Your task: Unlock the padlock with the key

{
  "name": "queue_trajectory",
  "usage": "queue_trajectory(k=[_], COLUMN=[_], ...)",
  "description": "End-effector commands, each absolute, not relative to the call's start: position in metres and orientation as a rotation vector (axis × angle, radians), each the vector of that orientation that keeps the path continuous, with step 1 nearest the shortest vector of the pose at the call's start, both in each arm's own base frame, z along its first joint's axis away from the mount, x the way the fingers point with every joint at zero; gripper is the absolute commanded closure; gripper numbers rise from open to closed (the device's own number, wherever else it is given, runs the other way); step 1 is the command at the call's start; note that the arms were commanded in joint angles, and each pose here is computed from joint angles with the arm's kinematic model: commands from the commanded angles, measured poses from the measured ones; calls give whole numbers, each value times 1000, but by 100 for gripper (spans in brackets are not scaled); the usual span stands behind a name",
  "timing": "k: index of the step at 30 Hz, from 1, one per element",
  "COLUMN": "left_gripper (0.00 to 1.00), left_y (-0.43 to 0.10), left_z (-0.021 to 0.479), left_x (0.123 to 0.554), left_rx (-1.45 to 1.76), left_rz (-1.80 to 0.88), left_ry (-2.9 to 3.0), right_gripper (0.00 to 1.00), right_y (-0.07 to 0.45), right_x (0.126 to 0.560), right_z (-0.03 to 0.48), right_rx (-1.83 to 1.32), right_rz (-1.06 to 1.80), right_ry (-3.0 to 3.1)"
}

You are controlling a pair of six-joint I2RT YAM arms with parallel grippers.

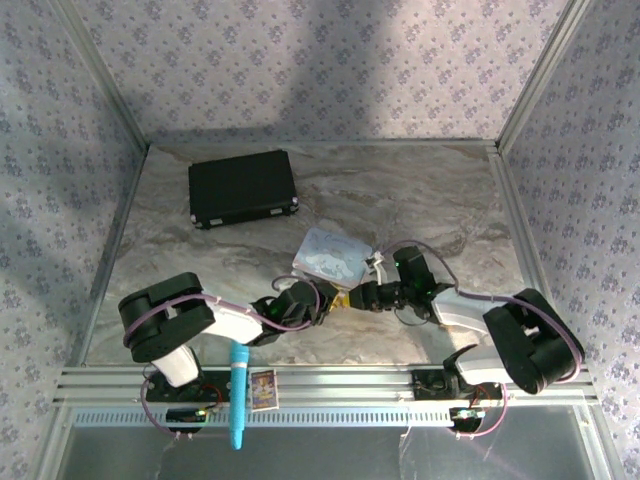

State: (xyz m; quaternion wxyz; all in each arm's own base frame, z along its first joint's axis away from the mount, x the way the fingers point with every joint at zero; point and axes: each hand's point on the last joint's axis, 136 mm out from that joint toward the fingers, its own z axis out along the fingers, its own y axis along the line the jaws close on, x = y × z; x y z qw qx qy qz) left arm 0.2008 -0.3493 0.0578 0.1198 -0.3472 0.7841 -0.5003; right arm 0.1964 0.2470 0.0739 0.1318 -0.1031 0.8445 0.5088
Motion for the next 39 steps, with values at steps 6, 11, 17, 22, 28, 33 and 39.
queue_trajectory(k=[6,11,17,22,28,33,39], left_gripper=[100,100,100,100,100,97,84], left_y=[-364,-360,-344,-315,-275,-250,-247], left_z=[58,50,30,19,-2,-5,-5], left_x=[177,177,177,178,175,178,178], left_rx=[-935,-932,-768,-442,-323,-189,-89], left_rz=[-1517,-1454,-1136,-693,-410,-160,-13], left_ry=[2391,2422,2604,2761,2855,2873,2859], right_gripper=[69,68,60,53,52,52,52], right_y=[231,229,222,203,187,195,203], right_x=[224,220,219,230,247,258,263], right_z=[87,89,100,101,88,78,71], right_rx=[-182,-202,-257,-168,-66,-69,-87], right_rz=[1322,1276,1119,864,673,642,633], right_ry=[2372,2384,2373,2463,2546,2590,2613])
